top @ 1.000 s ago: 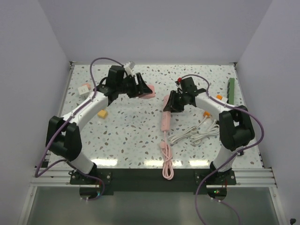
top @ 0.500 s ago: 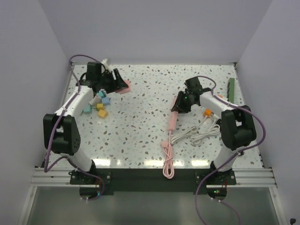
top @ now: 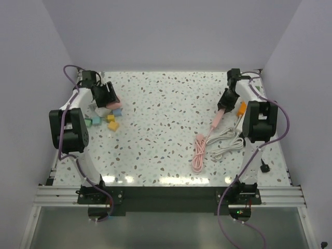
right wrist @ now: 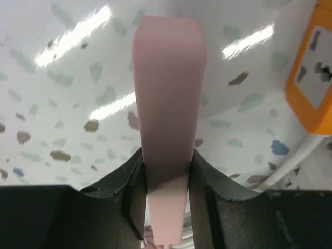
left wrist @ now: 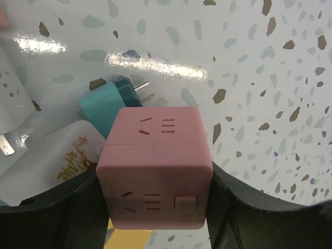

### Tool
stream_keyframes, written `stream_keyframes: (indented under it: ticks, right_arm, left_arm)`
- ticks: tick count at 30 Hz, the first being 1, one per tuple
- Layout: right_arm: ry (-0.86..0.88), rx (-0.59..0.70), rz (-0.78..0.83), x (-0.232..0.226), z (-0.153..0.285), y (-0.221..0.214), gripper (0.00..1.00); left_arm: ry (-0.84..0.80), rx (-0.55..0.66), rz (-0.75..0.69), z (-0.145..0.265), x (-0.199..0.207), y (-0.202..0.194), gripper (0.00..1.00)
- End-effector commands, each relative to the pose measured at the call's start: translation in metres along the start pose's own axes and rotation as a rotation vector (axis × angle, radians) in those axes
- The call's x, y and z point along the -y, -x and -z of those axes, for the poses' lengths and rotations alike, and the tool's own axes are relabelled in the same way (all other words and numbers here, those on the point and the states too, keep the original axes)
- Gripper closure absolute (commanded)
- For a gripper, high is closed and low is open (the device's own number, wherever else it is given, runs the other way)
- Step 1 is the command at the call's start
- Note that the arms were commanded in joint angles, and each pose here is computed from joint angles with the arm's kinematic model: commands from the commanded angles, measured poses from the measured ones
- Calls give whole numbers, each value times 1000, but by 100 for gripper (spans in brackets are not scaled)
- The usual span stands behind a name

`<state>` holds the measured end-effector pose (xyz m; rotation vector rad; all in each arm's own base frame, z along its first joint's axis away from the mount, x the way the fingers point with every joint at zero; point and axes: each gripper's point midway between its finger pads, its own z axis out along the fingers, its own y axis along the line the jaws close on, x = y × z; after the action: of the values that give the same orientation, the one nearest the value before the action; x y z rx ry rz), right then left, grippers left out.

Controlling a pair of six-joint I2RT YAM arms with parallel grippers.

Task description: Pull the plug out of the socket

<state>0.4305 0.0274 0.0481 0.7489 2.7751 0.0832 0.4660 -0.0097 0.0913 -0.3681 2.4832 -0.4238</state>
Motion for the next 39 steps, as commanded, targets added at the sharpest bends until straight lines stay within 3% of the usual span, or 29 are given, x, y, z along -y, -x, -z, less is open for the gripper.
stream_keyframes:
  ticks: [1,9,11,12,14,15,17,18,19,23,24,28,39]
  right_arm:
    - [-218,-5,34,48,-4,28,100]
    - [-294,7,-19,84,-16,59,100]
    - [-281,5,-27,90,-16,64,100]
    - [-273,4,-31,90,-15,66,94]
    - [-226,-6,-17,86,-13,67,71]
    - [-204,-6,-8,82,-11,68,49]
    - [-125,-14,20,70,-7,64,32]
    - [-96,25,26,64,5,71,9]
    - [-73,38,32,61,12,72,2]
    - [84,100,35,37,55,70,2]
    - [148,178,39,27,80,78,2]
    - [336,266,53,1,130,66,2]
    - [576,285,242,-41,200,-25,2]
  left_arm:
    - [14,29,-36,7,-12,19,100]
    - [94,13,-21,7,-42,20,100]
    - [100,5,-21,8,-43,18,91]
    - [100,-1,-20,7,-43,16,86]
    - [105,0,-19,11,-43,17,74]
    - [107,2,-18,13,-43,17,56]
    - [106,33,-20,24,-39,20,39]
    - [106,52,-24,29,-38,22,9]
    - [102,68,-27,33,-36,24,0]
    - [52,148,-33,65,-15,41,0]
    - [22,159,-36,72,-7,43,0]
    - [-96,239,-59,103,26,51,0]
    - [-506,404,-209,186,133,32,0]
